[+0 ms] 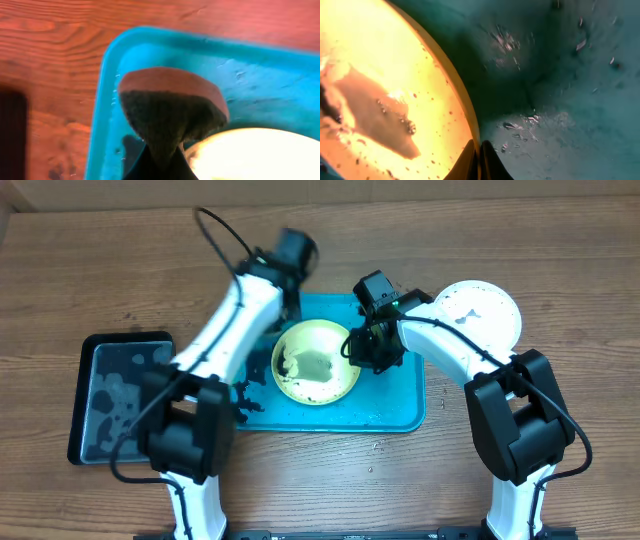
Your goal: Clean dirty plates on tray and stack at the side
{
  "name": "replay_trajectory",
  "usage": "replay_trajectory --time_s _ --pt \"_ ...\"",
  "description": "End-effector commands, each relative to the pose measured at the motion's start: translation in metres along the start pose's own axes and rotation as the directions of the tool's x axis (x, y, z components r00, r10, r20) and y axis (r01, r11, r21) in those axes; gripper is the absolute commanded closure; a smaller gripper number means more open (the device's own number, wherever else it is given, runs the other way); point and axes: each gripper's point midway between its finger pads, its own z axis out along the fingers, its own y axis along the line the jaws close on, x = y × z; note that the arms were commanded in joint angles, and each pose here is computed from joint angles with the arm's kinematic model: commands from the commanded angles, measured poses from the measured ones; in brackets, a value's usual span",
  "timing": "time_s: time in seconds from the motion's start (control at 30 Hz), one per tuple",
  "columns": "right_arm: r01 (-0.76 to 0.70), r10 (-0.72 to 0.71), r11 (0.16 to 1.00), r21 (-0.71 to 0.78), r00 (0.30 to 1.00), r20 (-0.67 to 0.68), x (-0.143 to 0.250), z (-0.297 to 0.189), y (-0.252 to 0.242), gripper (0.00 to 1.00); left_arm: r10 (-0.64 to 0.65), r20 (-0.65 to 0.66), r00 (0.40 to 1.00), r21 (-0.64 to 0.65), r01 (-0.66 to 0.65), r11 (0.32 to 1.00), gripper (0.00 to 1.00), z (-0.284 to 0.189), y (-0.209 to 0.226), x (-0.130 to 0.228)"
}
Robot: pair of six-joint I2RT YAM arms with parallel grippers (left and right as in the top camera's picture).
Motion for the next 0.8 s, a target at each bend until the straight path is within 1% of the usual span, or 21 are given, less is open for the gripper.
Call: replay_trajectory --time_s 0.0,0.03,0.1,0.2,0.23,0.27,0.3,0.33,0.47,0.53,0.57,0.6,0.7,0.77 --pt "0.092 -0.089 0.996 -0.013 0.984 0.157 -0.04 -0.05 0.022 0.96 -0.073 -0.056 0.996 0.355 0.089 0.931 0.96 -0.036 0.009 -0.03" --pt "0.11 -0.108 0.994 -0.001 0.979 0.175 -0.044 -0.058 0.025 0.96 -0.1 -0.066 0.993 0.379 0.117 0.918 0.96 -0.04 0.02 -0.033" --pt "0.142 -0.149 0.989 0.048 0.963 0.225 -0.054 -0.076 0.027 0.96 -0.162 -0.081 0.983 0.363 0.18 0.914 0.96 -0.043 0.052 -0.036" --pt "0.188 -0.236 0.966 0.179 0.926 0.296 -0.067 -0.105 0.028 0.96 -0.27 -0.113 0.956 0.29 0.292 0.912 0.96 -0.045 0.112 -0.033" --pt "0.198 -0.275 0.948 0.25 0.905 0.325 -0.073 -0.117 0.028 0.96 -0.322 -0.13 0.938 0.239 0.345 0.908 0.96 -0.044 0.142 -0.027" --pt "0.165 -0.328 0.904 0.394 0.859 0.392 -0.082 -0.139 0.028 0.96 -0.415 -0.155 0.896 0.117 0.434 0.893 0.96 -0.037 0.192 -0.013" --pt "0.155 -0.357 0.88 0.448 0.838 0.412 -0.085 -0.146 0.03 0.96 -0.454 -0.163 0.876 0.074 0.47 0.88 0.96 -0.033 0.208 -0.007" --pt "0.171 -0.433 0.83 0.531 0.797 0.42 -0.085 -0.156 0.037 0.96 -0.509 -0.177 0.843 0.026 0.521 0.853 0.96 -0.026 0.23 0.003" --pt "0.213 -0.58 0.721 0.659 0.707 0.406 -0.076 -0.166 0.065 0.96 -0.568 -0.222 0.792 -0.005 0.582 0.814 0.96 -0.012 0.253 0.023" --pt "0.174 -0.618 0.676 0.716 0.664 0.422 -0.072 -0.176 0.075 0.96 -0.582 -0.234 0.779 -0.022 0.594 0.804 0.96 -0.001 0.258 0.032" --pt "0.148 -0.658 0.631 0.761 0.622 0.425 -0.069 -0.186 0.085 0.96 -0.593 -0.236 0.77 -0.042 0.601 0.798 0.96 0.01 0.263 0.041" --pt "0.139 -0.685 0.601 0.787 0.597 0.418 -0.067 -0.191 0.091 0.96 -0.597 -0.233 0.768 -0.06 0.601 0.797 0.96 0.016 0.266 0.045" --pt "0.107 -0.742 0.528 0.842 0.54 0.396 -0.06 -0.204 0.105 0.96 -0.61 -0.227 0.759 -0.096 0.606 0.79 0.96 0.032 0.273 0.058" --pt "0.097 -0.77 0.488 0.867 0.516 0.375 -0.057 -0.21 0.111 0.96 -0.618 -0.224 0.754 -0.116 0.609 0.785 0.96 0.04 0.278 0.065"
